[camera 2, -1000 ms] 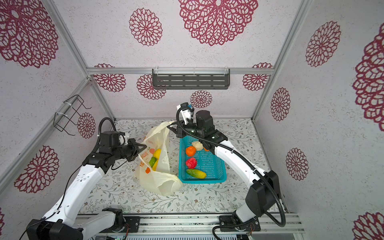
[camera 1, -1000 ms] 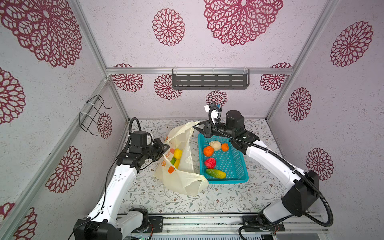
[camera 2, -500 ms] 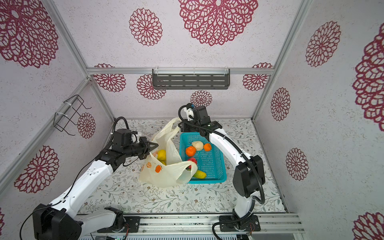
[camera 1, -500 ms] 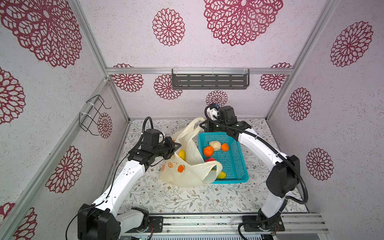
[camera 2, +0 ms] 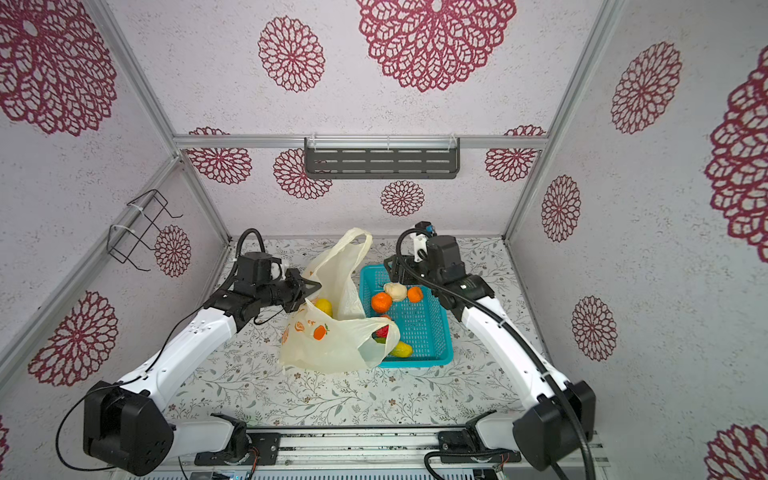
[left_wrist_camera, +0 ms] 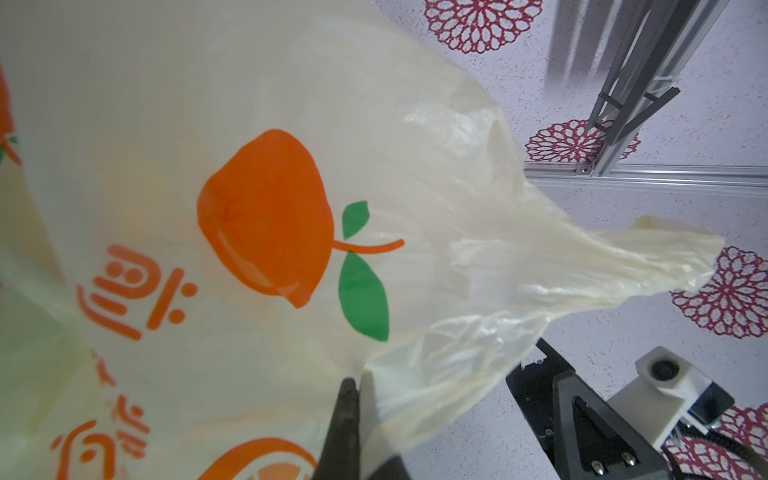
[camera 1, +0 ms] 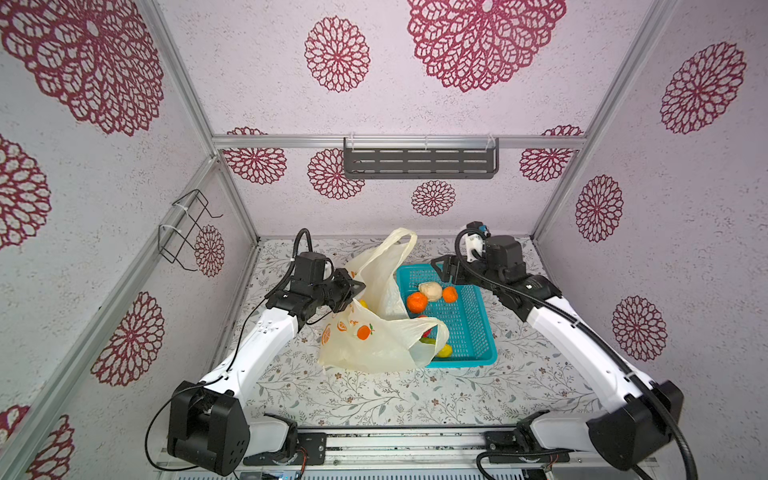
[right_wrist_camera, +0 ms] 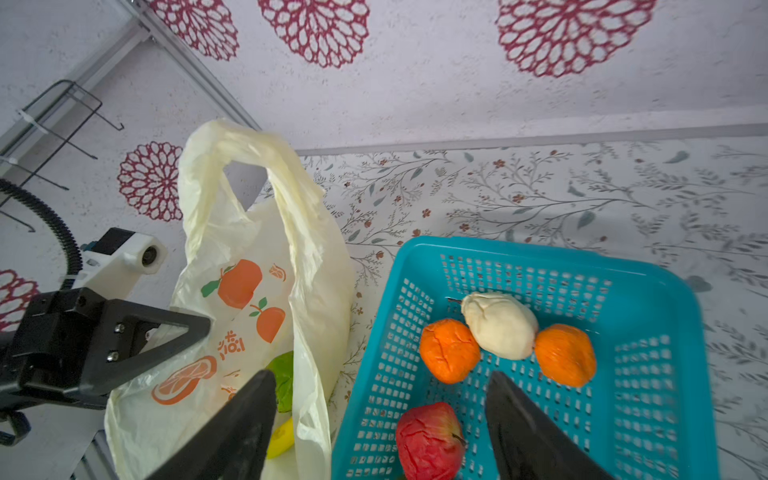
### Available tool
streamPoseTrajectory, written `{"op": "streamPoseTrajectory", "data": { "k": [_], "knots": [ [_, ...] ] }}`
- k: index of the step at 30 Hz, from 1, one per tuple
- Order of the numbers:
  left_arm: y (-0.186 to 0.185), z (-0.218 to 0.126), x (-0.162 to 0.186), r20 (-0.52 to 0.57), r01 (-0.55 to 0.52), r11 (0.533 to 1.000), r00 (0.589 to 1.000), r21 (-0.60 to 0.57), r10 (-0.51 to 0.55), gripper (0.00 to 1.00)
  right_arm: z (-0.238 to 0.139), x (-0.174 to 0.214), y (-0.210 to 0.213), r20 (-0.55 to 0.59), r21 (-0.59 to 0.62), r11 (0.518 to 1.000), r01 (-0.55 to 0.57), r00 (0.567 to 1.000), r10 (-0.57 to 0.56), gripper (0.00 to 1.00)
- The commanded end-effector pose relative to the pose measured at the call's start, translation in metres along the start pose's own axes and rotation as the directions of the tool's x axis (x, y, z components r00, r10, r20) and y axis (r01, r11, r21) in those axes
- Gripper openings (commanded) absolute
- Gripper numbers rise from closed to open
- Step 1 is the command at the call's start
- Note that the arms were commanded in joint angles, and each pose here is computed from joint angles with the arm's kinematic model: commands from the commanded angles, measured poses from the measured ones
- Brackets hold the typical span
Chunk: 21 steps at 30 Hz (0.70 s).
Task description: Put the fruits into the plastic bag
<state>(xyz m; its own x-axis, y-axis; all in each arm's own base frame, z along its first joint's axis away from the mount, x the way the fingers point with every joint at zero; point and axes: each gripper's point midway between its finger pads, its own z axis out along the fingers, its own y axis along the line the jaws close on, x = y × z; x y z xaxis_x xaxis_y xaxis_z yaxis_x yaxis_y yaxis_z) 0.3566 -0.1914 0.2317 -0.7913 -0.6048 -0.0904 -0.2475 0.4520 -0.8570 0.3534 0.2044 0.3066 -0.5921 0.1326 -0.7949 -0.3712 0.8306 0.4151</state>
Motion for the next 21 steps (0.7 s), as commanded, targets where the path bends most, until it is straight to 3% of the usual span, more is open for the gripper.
{"op": "streamPoseTrajectory", "data": {
  "k": [1,8,12,21],
  "knots": [
    [-0.017,-0.004,-0.009,0.025,-0.05,0.998,0.998,0.036,0.049,0.0,0.009,0.042,-0.025,-0.093,0.082,0.996,-0.017,0.995,0.024,0.81],
    [-0.016,-0.007,-0.013,0.044,-0.056,0.998,0.998,0.017,0.055,0.0,0.053,0.135,-0.04,-0.389,0.053,0.999,-0.006,0.921,0.026,0.82],
    [-0.013,-0.007,-0.012,0.039,-0.05,0.999,0.998,0.004,0.05,0.0,0.075,0.154,-0.033,-0.451,0.015,1.0,-0.019,0.892,0.024,0.88],
    [-0.007,-0.006,-0.011,0.04,-0.046,0.999,0.998,-0.006,0.047,0.0,0.11,0.196,-0.035,-0.585,0.047,0.998,-0.033,0.809,0.054,0.89]
  ]
}}
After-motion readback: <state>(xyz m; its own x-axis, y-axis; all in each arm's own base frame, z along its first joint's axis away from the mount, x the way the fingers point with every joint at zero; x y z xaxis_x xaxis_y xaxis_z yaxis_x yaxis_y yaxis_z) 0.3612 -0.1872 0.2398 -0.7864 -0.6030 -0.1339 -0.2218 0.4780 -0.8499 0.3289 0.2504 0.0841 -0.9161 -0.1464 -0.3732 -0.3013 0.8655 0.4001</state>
